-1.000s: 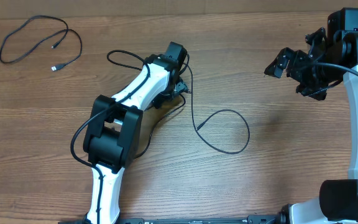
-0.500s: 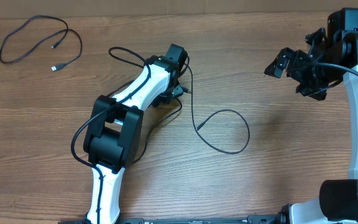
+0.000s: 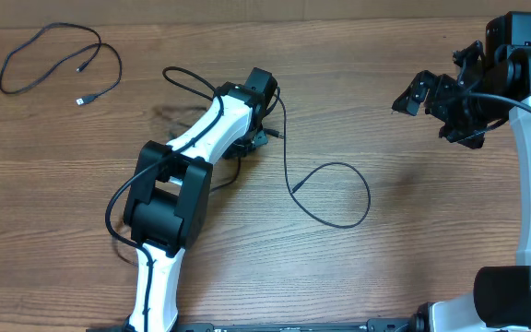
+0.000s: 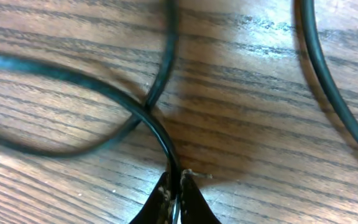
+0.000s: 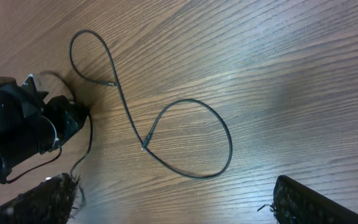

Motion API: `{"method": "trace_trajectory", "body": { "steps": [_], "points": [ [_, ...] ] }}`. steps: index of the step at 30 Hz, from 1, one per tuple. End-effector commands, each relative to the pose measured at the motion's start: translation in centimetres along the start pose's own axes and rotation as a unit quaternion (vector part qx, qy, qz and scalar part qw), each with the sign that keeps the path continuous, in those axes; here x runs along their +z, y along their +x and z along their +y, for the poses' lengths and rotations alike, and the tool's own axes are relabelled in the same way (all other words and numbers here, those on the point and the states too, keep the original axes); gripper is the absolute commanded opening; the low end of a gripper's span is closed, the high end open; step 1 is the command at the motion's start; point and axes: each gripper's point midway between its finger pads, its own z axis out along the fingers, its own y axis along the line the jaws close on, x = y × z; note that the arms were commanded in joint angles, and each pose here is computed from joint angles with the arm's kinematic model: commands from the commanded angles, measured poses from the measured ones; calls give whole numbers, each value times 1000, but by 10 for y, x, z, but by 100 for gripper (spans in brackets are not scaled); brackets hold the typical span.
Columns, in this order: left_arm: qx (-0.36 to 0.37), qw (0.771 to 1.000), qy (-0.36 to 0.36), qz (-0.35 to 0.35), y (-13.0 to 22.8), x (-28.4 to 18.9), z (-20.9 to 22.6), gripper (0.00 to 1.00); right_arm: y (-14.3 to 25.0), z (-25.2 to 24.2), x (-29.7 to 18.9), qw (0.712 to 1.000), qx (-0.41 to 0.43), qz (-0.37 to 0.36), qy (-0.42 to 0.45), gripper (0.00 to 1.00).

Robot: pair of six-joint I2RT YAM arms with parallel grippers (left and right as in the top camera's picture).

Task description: Untangle cables

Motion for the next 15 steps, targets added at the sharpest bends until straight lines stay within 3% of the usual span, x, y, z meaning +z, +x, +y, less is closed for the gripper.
{"method": "trace_trajectory", "body": {
  "steps": [1, 9, 15],
  "points": [
    [25, 998, -32, 41, 18, 21, 17, 4, 1, 4, -4, 1000, -4, -7, -6, 100],
    [31, 997, -43, 52, 4, -30, 18, 4, 1, 4, -4, 1000, -4, -7, -6, 100],
    [51, 998, 2, 27, -25, -107, 4, 4, 1, 4, -4, 1000, -4, -7, -6, 100]
  ]
}}
